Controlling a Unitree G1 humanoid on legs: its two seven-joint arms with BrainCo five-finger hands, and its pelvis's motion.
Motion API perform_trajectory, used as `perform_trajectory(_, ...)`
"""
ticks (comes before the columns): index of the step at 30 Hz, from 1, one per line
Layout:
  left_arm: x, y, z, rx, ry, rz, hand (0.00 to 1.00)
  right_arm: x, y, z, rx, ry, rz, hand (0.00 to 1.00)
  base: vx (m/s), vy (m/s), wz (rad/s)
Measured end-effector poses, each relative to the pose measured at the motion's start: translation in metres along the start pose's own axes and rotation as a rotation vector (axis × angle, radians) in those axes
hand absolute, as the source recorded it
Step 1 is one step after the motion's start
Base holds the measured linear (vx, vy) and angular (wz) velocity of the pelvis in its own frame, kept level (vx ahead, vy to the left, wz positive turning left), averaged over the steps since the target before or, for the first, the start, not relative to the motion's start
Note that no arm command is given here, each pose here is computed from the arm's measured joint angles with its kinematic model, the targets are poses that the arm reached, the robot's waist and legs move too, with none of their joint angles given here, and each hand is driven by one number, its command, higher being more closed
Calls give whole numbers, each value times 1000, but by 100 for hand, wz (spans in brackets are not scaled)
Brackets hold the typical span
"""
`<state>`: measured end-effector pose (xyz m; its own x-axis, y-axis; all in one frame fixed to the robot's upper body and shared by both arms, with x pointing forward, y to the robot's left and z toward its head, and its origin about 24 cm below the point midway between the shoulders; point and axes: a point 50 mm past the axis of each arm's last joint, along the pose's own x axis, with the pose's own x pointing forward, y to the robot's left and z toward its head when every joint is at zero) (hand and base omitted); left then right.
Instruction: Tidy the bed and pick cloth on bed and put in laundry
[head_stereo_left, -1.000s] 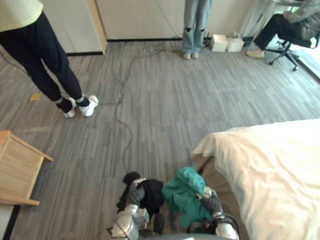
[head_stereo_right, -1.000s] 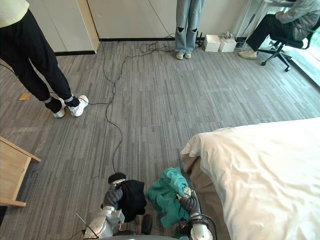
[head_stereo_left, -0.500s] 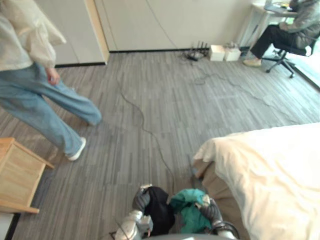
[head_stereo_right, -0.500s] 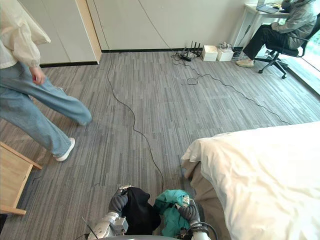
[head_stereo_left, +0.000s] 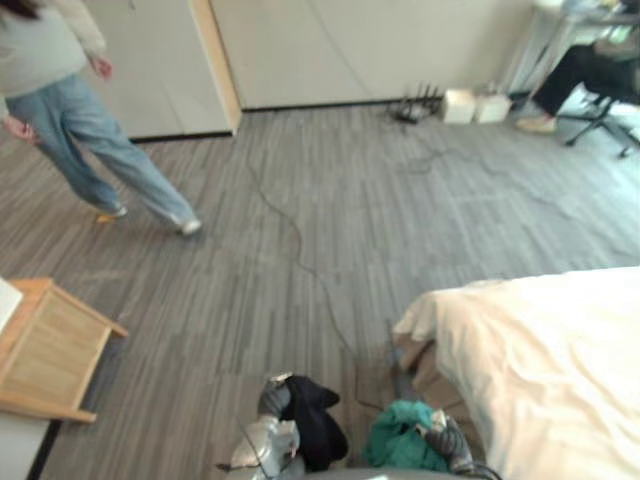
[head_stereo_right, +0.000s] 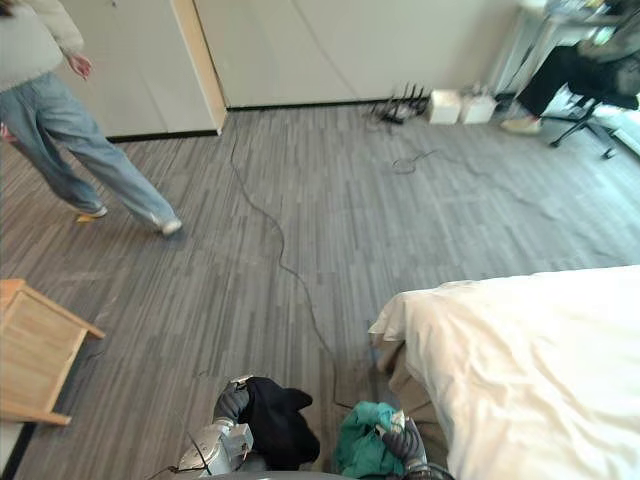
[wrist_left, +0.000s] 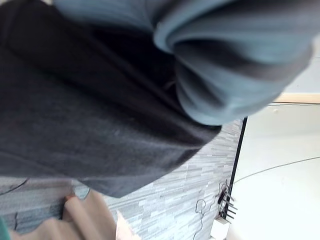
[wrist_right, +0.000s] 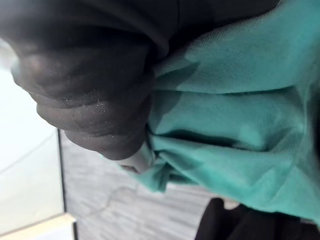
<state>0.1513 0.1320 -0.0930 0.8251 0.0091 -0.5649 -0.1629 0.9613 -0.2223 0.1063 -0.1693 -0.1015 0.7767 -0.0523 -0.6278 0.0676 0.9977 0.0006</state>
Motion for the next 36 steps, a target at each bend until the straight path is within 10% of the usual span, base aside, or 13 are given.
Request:
perform_trajectory(18,-4,-3,14,48,-66,25,100,17,12,27,5,-89,66,100,420,-1,41)
perform_trajectory(36,-4,0,-8,-131,33,72,100,22,16,57,-24,-190,95,100,429,-527,44)
